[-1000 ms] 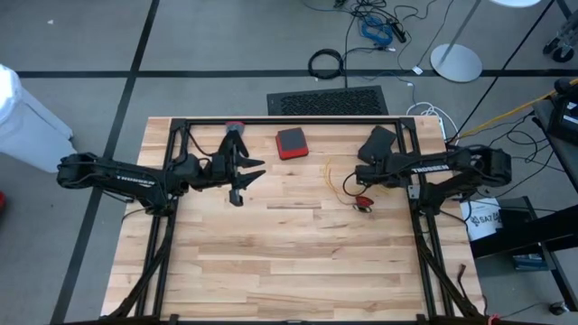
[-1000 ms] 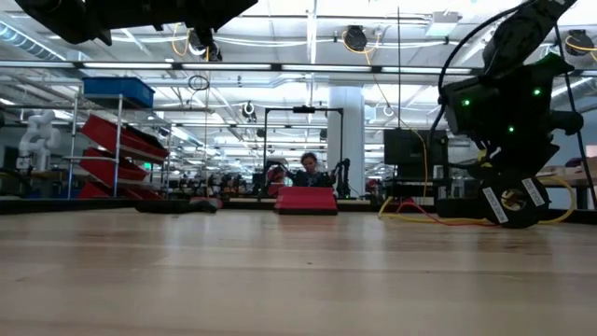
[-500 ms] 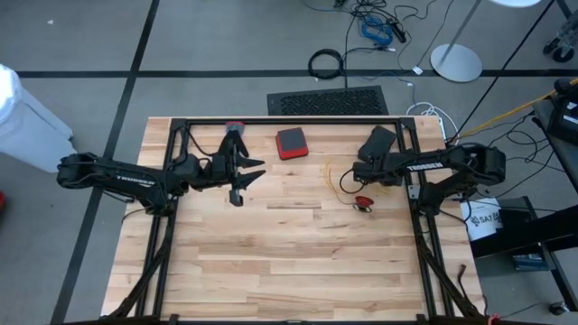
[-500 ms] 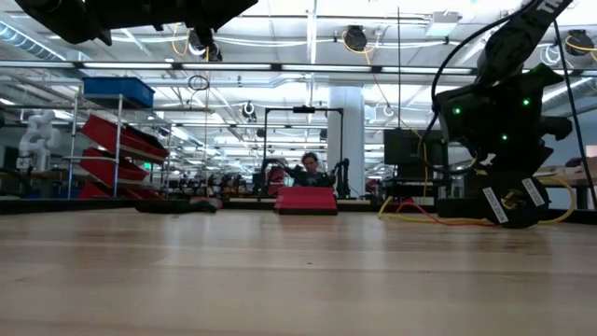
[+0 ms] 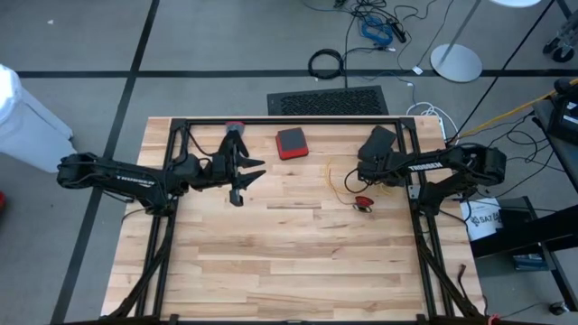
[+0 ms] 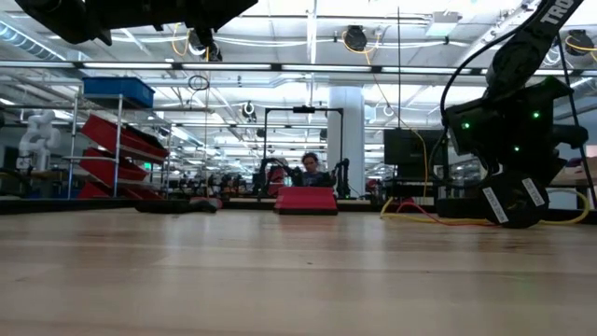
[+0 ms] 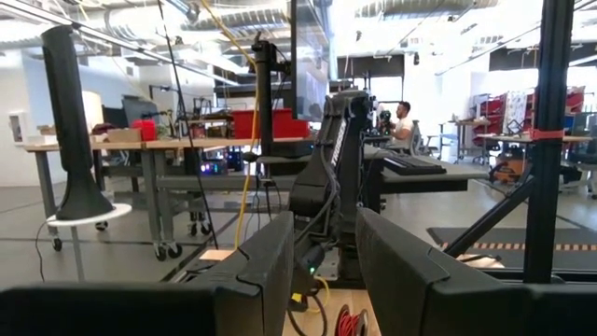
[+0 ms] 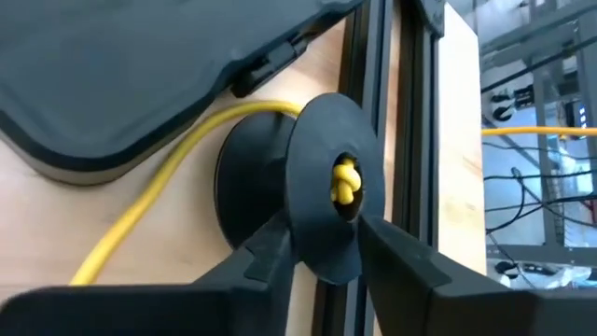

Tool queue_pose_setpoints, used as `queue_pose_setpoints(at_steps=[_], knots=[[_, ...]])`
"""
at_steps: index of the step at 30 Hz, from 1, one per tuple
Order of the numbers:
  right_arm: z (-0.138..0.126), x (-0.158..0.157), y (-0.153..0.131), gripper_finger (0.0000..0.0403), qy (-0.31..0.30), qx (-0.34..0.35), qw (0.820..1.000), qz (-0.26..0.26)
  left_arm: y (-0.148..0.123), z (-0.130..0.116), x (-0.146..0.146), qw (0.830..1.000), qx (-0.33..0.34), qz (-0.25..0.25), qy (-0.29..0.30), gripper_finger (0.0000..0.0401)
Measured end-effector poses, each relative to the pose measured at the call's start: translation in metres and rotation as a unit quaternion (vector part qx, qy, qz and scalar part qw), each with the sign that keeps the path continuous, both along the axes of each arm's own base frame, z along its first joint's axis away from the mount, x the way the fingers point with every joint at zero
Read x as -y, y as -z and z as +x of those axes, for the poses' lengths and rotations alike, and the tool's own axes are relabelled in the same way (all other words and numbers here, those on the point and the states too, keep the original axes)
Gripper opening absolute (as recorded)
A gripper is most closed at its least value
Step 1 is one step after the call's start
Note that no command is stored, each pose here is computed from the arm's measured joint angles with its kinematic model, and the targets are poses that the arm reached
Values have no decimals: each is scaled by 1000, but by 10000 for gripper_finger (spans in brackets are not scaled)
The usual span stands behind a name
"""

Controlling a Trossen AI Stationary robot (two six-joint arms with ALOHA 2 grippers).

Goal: Coil cords
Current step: Coil the yellow wire onto the spool

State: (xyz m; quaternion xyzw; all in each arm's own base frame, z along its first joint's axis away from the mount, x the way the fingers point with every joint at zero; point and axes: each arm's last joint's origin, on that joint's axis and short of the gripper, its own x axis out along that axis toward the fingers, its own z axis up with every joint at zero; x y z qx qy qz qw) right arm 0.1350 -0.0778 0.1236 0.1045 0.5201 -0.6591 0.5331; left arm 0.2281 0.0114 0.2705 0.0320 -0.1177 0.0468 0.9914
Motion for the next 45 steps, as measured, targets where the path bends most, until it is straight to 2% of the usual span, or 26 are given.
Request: queue_pose_setpoints(at_steps=[5,7,14,24,32,40,45], knots=[[0,1,-1,25,-11,-11,1000,-13,0,0,0,1000,0,0,0,127],[0,1,-1,8,-15,-16,1000,-15,0,0,0,1000,0,0,0,127],[2,-4,-1,3,-21,-8,1000,-9,0,0,0,1000,0,0,0,127],[4,-31,-7,0,-21,2,1000,3,0,0,0,1000,0,0,0,127],[11,-48,-24,1,-34,1,999,-20,0,0,0,1000,0,0,0,127],[33,-67,-44,1,-90,52,994,-33,0,0,0,1000,0,0,0,127],[51,-82,-59,1,-147,96,984,-40,0,0,0,1000,-1,0,0,127]])
